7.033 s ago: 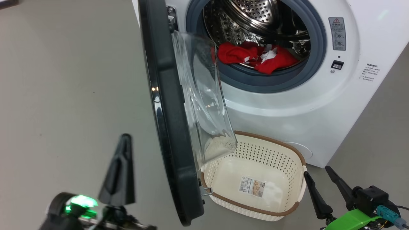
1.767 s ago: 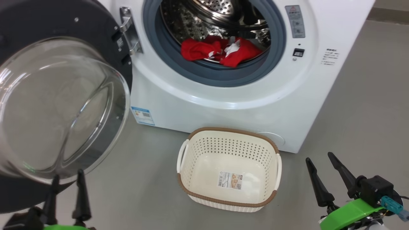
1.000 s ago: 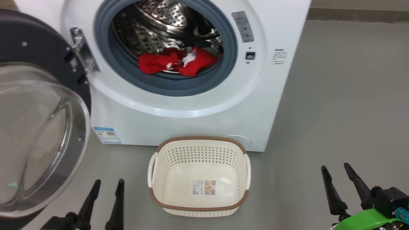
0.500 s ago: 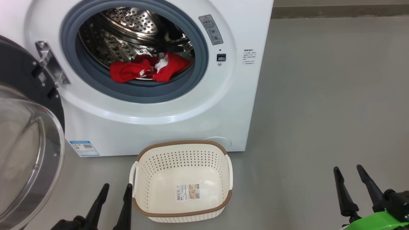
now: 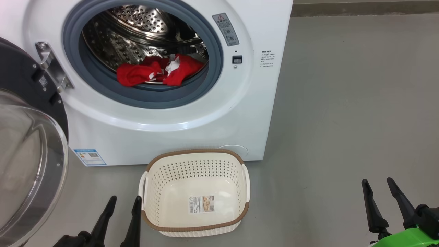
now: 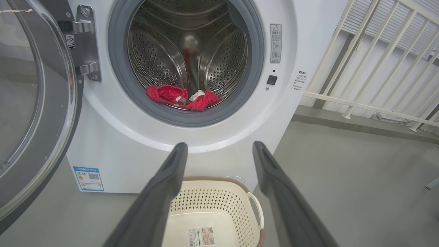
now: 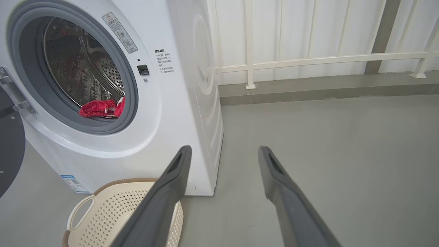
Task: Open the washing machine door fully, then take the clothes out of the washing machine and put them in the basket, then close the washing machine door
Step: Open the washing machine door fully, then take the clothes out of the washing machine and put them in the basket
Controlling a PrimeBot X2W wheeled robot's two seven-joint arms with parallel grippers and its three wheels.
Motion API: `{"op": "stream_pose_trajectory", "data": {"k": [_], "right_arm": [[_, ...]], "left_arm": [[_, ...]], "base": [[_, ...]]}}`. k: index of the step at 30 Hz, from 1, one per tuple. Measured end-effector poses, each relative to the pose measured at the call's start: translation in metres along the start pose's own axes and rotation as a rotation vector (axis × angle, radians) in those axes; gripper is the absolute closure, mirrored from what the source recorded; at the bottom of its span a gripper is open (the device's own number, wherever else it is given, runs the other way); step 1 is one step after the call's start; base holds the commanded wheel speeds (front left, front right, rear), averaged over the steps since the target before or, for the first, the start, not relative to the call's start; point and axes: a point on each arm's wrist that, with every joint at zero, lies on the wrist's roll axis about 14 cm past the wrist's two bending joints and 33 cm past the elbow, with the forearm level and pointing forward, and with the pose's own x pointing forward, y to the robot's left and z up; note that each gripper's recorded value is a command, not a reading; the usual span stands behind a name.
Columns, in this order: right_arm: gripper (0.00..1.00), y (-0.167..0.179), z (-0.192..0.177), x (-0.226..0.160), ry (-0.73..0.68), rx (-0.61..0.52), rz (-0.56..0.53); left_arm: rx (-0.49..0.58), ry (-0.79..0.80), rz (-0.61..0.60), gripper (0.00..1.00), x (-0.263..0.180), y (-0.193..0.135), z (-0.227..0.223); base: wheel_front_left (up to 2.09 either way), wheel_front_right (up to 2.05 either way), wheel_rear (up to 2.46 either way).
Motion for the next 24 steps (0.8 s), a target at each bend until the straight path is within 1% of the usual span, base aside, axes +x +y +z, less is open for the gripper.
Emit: {"op": "stream_pose_trajectory", "data": {"k": [13,17,24], "right_arm": [[0.0,0.0007,-0.0014,0.0024,0.005,-0.001,0.002],[0.0,0.001,-0.0034,0.0037,0.011,-0.001,0.003],[0.0,0.0017,-0.0055,0.0052,0.017,0.0,0.005]], "left_arm": [[-0.01,-0.004,-0.011,0.0,0.0007,-0.004,0.0011],[-0.006,-0.009,-0.013,0.0,0.0018,-0.0033,0.0031],[-0.005,-0.013,-0.012,0.0,0.0033,-0.0026,0.0045]], "base": [[0.07,-0.07,0.0],[0.76,-0.76,0.0],[1.24,-1.24,0.0]]}}
